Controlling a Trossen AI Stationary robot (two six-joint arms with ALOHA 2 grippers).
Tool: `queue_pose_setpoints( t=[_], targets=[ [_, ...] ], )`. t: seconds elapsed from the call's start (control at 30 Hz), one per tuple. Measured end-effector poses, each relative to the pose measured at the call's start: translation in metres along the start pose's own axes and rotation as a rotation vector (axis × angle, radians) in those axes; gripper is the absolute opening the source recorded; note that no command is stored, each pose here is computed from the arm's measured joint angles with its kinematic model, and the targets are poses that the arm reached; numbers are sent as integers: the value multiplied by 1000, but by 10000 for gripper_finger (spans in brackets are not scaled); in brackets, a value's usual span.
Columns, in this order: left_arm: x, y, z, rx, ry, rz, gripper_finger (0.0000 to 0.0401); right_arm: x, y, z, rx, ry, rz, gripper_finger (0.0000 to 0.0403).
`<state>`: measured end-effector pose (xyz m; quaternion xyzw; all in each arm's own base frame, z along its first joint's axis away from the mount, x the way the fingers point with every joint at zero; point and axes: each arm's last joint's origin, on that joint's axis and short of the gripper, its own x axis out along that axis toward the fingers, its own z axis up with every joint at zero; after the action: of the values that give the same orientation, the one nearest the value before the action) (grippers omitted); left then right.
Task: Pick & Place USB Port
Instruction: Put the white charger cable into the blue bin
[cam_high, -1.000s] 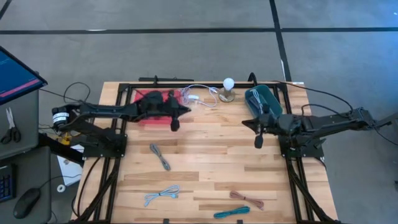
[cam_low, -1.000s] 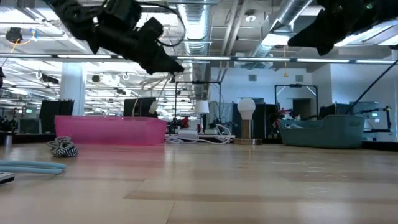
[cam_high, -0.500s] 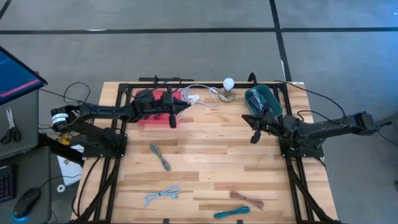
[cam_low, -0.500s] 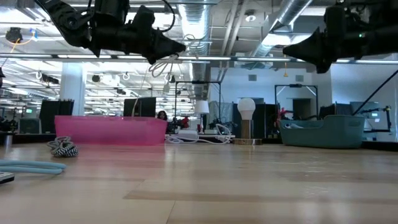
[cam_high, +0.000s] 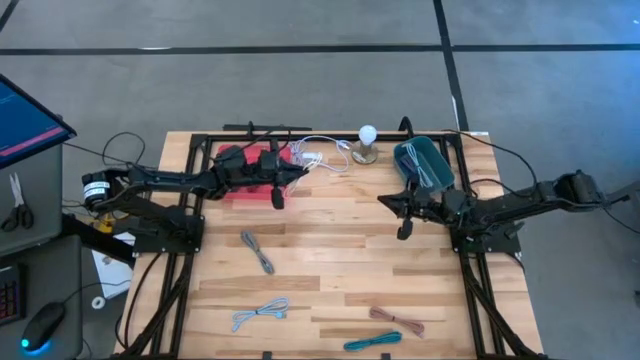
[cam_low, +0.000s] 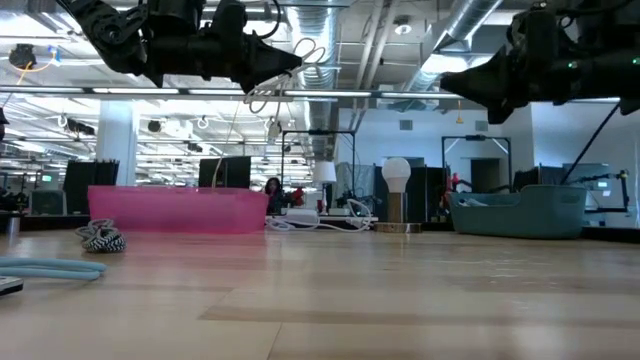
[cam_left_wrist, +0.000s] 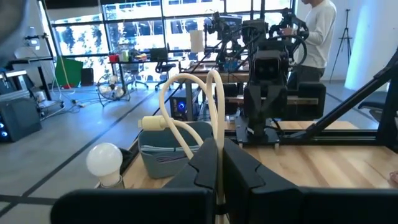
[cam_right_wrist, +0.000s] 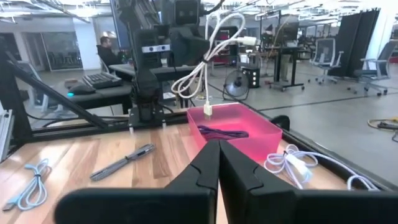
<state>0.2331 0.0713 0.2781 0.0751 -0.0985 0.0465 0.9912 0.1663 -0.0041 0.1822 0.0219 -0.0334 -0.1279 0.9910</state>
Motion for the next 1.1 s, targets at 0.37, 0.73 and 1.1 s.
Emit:
queue_pose_setpoints(
  t=[0.37, 0.73, 1.1],
  targets=[
    [1, -4, 2, -5, -17, -17, 8, 37, 4, 1, -17, -4, -38, 81],
    [1, -7, 2, -6, -20, -27, 8, 106, 12, 4, -29, 36, -74, 135],
    [1, -7, 2, -6, -19, -27, 8, 160, 15, -3, -36, 44, -97, 219]
  ],
)
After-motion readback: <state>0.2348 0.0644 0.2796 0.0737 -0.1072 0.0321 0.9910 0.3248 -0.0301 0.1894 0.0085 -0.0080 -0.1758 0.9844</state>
